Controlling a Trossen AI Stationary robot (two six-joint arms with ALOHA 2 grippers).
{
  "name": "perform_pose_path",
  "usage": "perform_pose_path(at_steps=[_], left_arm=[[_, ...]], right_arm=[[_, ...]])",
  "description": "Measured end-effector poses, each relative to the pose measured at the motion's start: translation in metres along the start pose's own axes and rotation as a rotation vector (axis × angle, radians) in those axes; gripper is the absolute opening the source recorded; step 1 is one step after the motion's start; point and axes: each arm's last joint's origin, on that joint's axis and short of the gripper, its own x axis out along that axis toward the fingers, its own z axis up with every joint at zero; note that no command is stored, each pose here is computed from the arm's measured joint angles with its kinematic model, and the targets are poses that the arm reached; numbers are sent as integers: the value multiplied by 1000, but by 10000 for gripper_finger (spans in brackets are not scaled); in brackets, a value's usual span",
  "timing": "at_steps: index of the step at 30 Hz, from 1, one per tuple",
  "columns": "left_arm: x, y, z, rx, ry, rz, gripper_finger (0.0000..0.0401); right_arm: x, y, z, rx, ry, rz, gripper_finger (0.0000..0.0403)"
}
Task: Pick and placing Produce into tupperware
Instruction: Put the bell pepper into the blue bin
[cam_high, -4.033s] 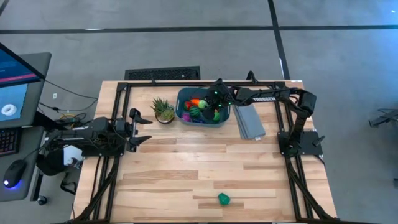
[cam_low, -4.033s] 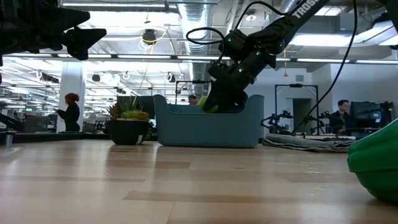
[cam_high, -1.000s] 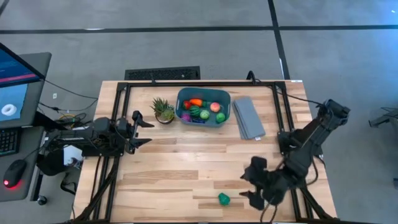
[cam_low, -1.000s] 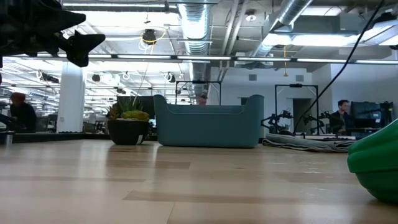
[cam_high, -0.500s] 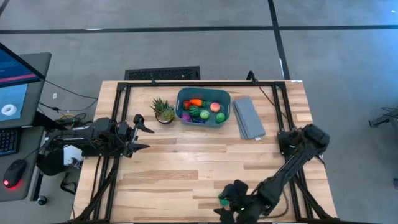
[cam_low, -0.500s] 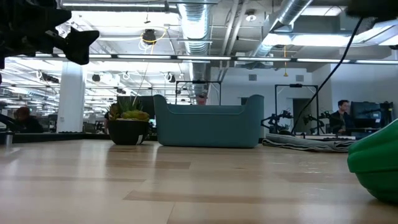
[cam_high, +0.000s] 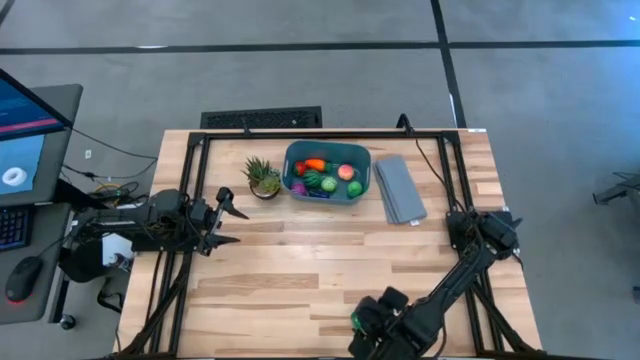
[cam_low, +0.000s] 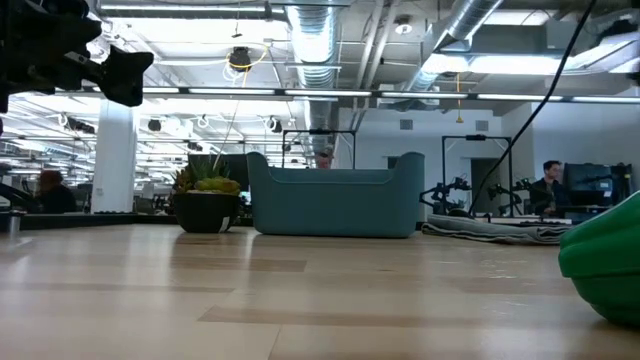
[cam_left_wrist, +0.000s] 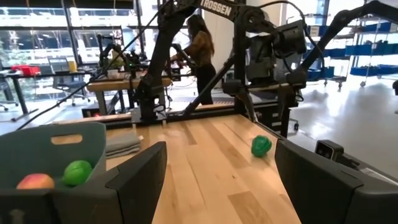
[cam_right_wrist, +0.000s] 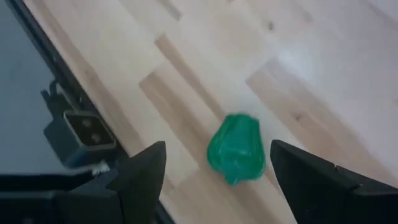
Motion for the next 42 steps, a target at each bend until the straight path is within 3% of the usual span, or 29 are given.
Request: perform_pose_path(at_steps=[4, 23, 42], left_arm=[[0, 0, 0, 14, 0, 0, 288], [0, 0, -2, 29, 23, -1, 288], [0, 0, -3, 31, 27, -2, 288]], right_arm=[[2, 1, 2, -12, 100, 23, 311], [25, -6, 9, -166, 113, -61, 311], [70, -3, 1, -90, 196, -89, 311]])
